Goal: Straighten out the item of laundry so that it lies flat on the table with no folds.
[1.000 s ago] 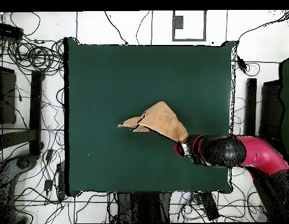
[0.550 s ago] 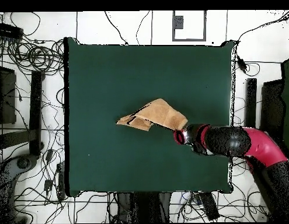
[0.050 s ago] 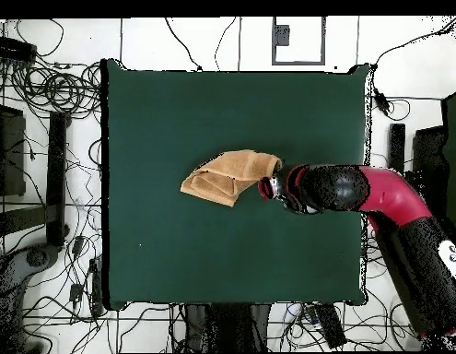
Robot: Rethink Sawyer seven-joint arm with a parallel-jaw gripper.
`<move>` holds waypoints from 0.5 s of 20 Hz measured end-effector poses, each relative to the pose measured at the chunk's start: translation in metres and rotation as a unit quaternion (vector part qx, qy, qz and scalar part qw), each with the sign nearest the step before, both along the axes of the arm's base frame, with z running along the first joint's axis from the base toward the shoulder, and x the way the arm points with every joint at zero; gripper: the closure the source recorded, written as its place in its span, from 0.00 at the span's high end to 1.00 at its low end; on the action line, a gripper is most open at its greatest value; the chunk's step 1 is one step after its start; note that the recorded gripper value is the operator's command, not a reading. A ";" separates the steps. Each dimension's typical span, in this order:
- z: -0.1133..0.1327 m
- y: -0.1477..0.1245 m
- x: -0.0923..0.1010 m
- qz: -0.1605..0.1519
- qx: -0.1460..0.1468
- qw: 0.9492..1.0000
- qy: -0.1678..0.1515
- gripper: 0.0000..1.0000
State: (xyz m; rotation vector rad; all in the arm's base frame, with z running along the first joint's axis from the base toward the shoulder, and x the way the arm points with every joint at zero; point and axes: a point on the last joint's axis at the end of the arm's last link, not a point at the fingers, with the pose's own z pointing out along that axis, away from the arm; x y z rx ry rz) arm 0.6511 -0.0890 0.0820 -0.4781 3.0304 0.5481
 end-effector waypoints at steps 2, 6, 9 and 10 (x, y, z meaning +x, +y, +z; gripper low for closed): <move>0.001 0.006 0.006 0.007 -0.009 1.000 0.004 0.00; 0.011 0.014 0.020 0.024 -0.037 0.999 0.027 0.00; 0.023 0.005 0.026 0.023 -0.056 0.997 0.039 0.00; 0.026 0.000 0.028 0.021 -0.061 0.997 0.041 0.00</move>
